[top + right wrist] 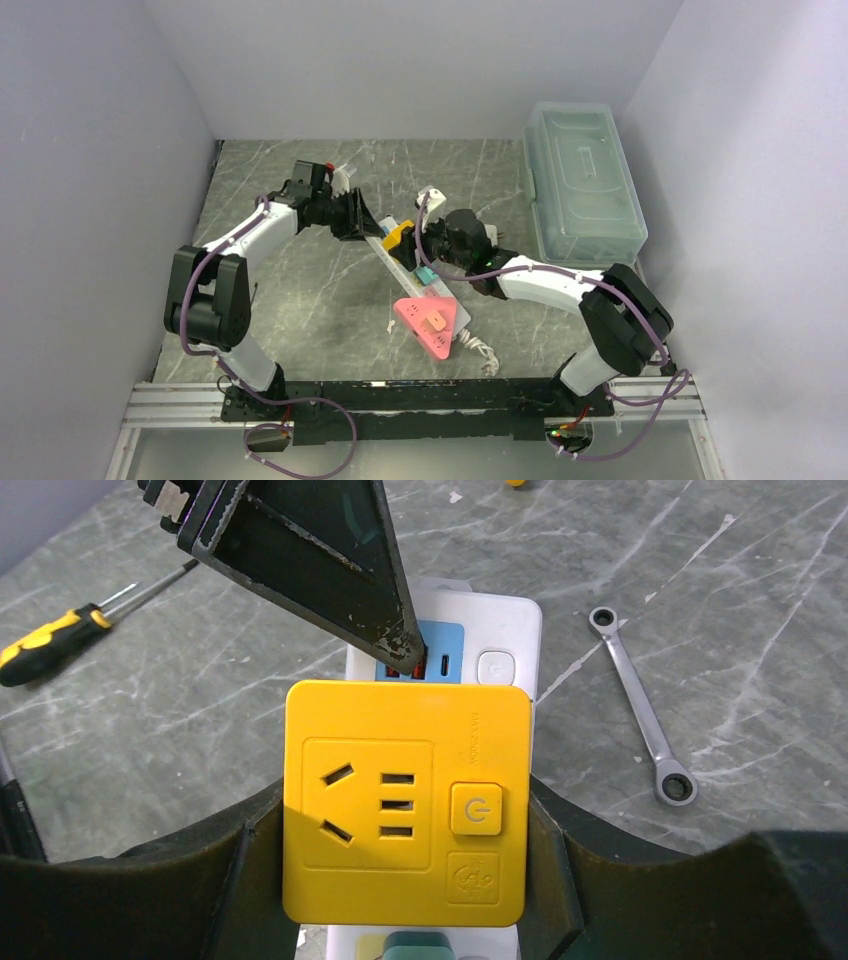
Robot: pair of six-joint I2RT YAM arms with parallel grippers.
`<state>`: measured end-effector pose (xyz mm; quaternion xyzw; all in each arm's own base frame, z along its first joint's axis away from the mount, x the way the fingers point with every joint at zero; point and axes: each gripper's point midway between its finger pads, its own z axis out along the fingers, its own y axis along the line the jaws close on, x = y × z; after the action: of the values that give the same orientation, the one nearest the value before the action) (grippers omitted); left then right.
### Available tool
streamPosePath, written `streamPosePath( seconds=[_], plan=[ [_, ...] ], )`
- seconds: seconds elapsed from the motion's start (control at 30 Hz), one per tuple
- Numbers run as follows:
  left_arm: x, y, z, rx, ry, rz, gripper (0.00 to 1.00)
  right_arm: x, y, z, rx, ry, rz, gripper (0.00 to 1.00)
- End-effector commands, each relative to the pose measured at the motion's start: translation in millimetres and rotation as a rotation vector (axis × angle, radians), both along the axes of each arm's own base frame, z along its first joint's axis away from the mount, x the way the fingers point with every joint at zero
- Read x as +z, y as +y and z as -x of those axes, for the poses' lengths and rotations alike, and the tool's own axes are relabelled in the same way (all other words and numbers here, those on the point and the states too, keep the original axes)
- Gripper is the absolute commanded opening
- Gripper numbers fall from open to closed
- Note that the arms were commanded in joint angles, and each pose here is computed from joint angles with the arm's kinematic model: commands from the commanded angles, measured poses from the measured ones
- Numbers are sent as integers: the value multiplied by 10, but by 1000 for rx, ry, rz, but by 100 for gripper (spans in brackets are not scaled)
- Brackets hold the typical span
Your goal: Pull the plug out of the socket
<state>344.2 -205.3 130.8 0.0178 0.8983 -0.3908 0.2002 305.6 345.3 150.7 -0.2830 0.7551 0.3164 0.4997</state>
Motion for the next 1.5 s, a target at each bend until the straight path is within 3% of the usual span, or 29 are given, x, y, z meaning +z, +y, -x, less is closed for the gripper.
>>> streamPosePath(
  seconds=[0.0, 0.47, 0.73, 1.07, 1.33, 1.47],
  plan=[
    [-29, 264, -225, 37, -129, -153, 0, 283, -189, -168, -51, -60, -59, 0],
    [-70, 275, -222, 48, -101, -161, 0, 332, -224, -169, -115, -126, -22, 0],
    [99, 468, -304, 105, -134, -120, 0, 58, -1071, -703, -640, -75, 166, 0],
    [400, 453, -295, 72, -237, -36, 0, -574, -1481, -1021, -794, 112, 338, 1],
    [446, 469, -288, 75, -245, -17, 0, -822, -1634, -1098, -825, 195, 392, 42],
    [377, 459, -299, 73, -214, -7, 0, -837, -1655, -1107, -828, 203, 394, 72]
  ],
)
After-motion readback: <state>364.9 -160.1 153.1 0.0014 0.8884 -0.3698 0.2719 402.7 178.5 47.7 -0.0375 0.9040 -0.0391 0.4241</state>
